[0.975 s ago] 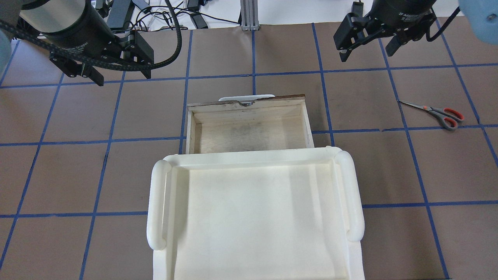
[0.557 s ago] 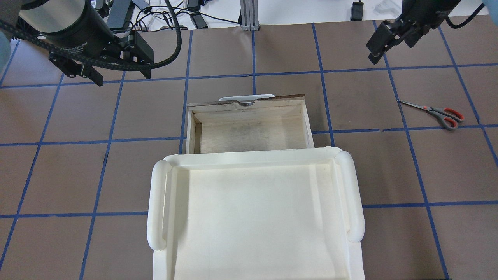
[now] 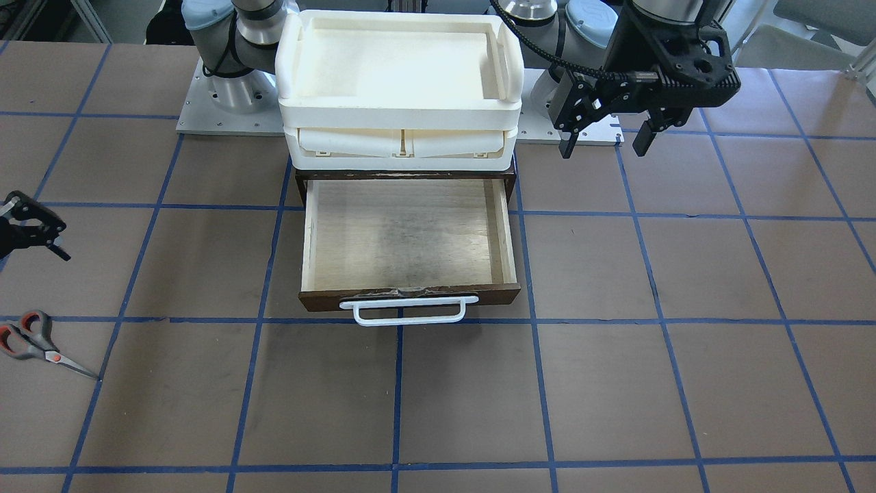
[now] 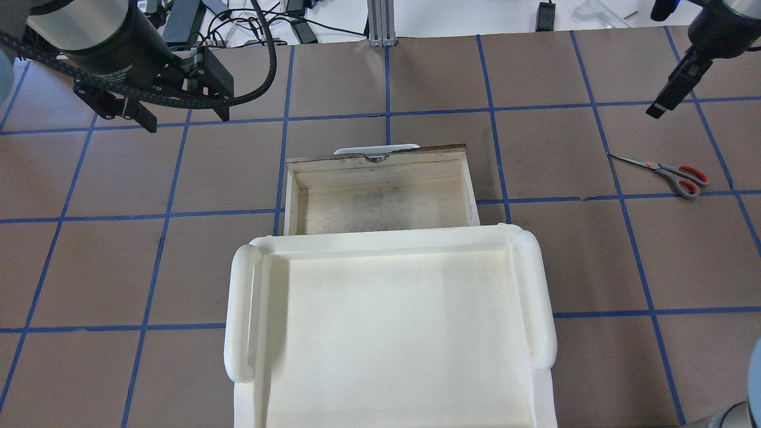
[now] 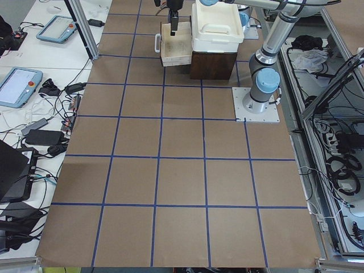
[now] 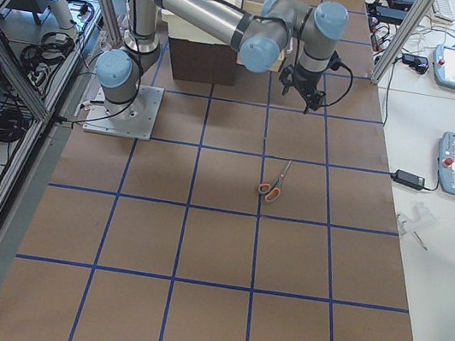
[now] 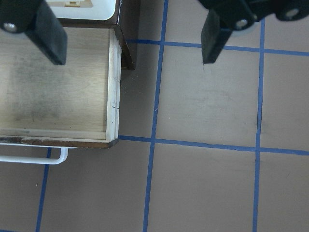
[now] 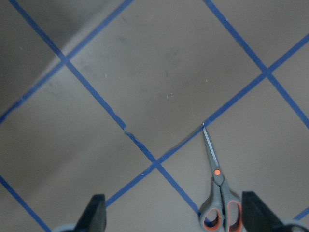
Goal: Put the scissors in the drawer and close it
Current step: 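Move the right gripper over the orange-and-grey scissors, then lower the right gripper and close it on the scissors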
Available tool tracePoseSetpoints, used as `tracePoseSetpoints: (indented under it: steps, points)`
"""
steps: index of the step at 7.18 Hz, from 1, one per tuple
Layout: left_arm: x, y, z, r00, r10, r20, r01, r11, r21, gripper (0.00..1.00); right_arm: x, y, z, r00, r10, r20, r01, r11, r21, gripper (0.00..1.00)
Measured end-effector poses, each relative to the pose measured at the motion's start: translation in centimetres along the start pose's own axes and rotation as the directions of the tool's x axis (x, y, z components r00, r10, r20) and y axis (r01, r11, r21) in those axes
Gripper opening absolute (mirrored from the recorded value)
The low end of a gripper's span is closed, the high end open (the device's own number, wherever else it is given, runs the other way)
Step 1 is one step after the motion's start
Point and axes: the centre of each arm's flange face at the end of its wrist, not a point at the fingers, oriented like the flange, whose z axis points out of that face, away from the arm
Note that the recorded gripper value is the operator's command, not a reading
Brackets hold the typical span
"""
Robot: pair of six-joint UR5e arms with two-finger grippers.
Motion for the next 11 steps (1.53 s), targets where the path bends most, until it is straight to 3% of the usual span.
tracePoseSetpoints:
  steps: [2, 4, 8, 10, 11]
  points:
    - [0.0, 0.1, 0.0, 1.0, -0.001, 0.001, 0.001, 1.0, -0.005, 1.0, 4.4, 3.7, 4.6, 0.986, -0.165, 0.003, 0.165, 0.986, -0.007, 1.0]
    - [-0.1, 0.2, 0.0, 1.0, -0.001, 0.003, 0.001, 1.0, -0.012, 1.0, 7.5, 5.3, 9.4, 0.949, -0.314, -0.029, 0.314, 0.949, -0.01, 1.0]
    - [-0.1, 0.3, 0.0, 1.0, 0.0, 0.003, 0.0, 1.0, -0.015, 1.0, 8.8, 6.5, 18.8, 0.914, -0.403, -0.049, 0.403, 0.915, -0.01, 0.99]
    - [-0.1, 0.3, 0.0, 1.0, 0.001, 0.003, -0.001, 1.0, -0.015, 1.0, 8.2, 6.8, 20.2, 0.893, -0.448, -0.033, 0.448, 0.894, -0.007, 0.96]
    - [-0.1, 0.3, 0.0, 1.0, 0.001, 0.003, -0.001, 1.0, -0.015, 1.0, 8.3, 7.4, 20.7, 0.894, -0.447, -0.026, 0.448, 0.894, -0.003, 0.95]
